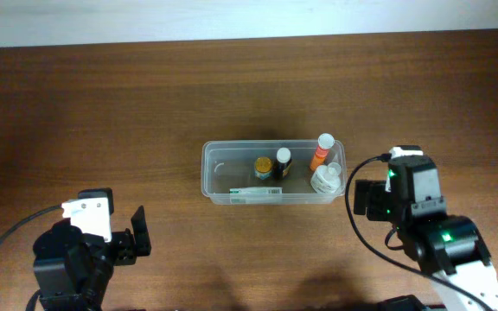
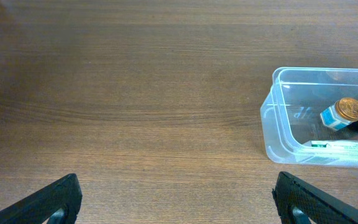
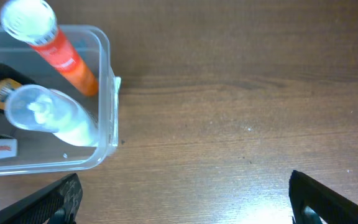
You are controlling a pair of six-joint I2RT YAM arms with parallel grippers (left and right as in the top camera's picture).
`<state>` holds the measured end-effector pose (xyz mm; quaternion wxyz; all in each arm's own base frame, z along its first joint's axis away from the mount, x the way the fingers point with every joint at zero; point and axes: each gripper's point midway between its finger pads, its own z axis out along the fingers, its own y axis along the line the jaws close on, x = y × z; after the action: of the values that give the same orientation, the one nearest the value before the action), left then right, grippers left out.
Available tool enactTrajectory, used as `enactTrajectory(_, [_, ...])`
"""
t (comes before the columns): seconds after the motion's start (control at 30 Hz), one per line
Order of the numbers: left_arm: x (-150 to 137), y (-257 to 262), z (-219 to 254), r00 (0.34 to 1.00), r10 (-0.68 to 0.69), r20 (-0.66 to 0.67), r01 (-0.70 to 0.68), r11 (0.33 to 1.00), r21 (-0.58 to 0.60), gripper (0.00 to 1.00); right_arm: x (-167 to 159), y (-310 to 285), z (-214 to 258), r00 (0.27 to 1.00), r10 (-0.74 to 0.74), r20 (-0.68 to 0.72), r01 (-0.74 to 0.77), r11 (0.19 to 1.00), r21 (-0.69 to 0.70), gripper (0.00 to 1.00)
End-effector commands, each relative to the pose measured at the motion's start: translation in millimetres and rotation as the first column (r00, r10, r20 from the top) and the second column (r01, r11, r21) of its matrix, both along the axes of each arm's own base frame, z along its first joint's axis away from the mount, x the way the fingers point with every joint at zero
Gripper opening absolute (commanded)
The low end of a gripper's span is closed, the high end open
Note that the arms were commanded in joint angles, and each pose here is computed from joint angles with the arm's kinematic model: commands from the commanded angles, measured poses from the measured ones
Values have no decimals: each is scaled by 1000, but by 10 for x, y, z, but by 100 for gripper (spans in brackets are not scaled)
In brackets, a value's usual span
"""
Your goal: Pack container
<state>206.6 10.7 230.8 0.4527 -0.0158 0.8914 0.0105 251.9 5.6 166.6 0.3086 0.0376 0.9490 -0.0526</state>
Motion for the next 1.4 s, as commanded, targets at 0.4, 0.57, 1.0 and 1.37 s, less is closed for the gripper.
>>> enactTrajectory(0.4, [-5,-14,-32,1000,0,-5,0,1000,-17,99,224,40,110,993,1,122,-2,1000,10,98])
enactTrajectory(0.57, [-5,-14,-32,1000,0,-5,0,1000,-17,99,98,17,506,918,66,390,-63,998,-22,98])
enactTrajectory(1.0, [-5,-14,-32,1000,0,-5,0,1000,-17,99,-356,-196,597,658,2,753,-9,1000,5,98])
enactTrajectory(1.37, [-5,-14,-32,1000,0,-5,0,1000,-17,99,-102,138,177,584,244,774,-188,969,-163,98])
